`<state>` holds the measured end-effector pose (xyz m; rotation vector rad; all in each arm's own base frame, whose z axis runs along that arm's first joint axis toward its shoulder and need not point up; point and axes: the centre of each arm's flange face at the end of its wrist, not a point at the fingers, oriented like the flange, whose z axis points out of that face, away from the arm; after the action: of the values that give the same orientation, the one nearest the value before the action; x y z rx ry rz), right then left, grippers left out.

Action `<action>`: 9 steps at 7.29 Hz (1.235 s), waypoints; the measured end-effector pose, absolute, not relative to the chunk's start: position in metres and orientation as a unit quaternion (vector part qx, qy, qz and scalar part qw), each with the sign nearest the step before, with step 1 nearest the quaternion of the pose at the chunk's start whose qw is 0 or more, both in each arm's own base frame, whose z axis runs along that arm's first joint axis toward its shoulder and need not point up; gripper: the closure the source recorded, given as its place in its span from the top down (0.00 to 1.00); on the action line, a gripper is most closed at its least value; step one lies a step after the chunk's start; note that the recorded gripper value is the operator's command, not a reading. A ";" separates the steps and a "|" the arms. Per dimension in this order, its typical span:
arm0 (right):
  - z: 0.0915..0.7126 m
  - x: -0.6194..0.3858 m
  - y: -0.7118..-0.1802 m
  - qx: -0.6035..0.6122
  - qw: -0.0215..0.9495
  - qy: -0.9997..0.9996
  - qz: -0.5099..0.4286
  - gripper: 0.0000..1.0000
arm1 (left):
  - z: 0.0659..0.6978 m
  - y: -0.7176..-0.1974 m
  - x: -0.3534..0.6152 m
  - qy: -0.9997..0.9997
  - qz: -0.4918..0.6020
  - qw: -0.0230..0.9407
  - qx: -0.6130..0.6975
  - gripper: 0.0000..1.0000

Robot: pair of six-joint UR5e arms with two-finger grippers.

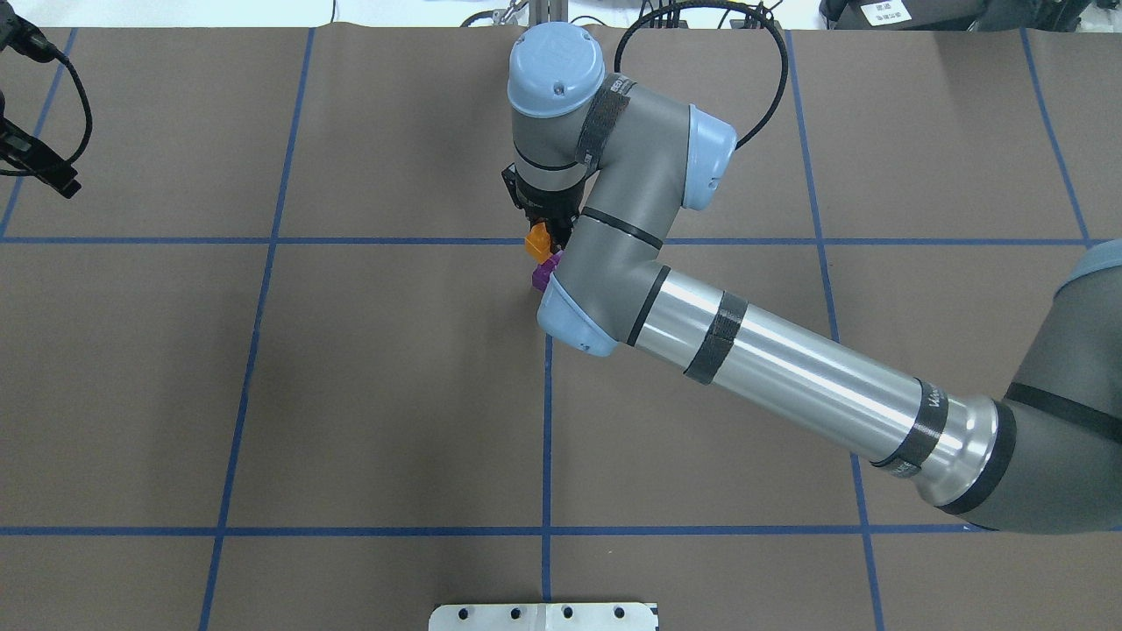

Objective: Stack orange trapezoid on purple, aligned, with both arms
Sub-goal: 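Lower the orange block onto the purple block, aligning it with the right gripper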

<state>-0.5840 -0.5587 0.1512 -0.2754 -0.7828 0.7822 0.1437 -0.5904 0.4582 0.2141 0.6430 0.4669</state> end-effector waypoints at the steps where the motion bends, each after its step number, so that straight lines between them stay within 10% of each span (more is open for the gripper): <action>1: 0.152 -0.584 -0.558 -0.130 0.842 -0.370 0.370 0.00 | 0.458 -0.590 0.144 0.313 0.227 0.916 0.104 1.00; 9: 0.153 -0.589 -0.554 -0.133 0.843 -0.368 0.369 0.00 | 0.457 -0.590 0.144 0.313 0.227 0.916 0.105 1.00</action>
<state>-0.5889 -0.5538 0.1533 -0.2813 -0.7775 0.7785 0.1444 -0.5903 0.4567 0.2159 0.6436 0.4673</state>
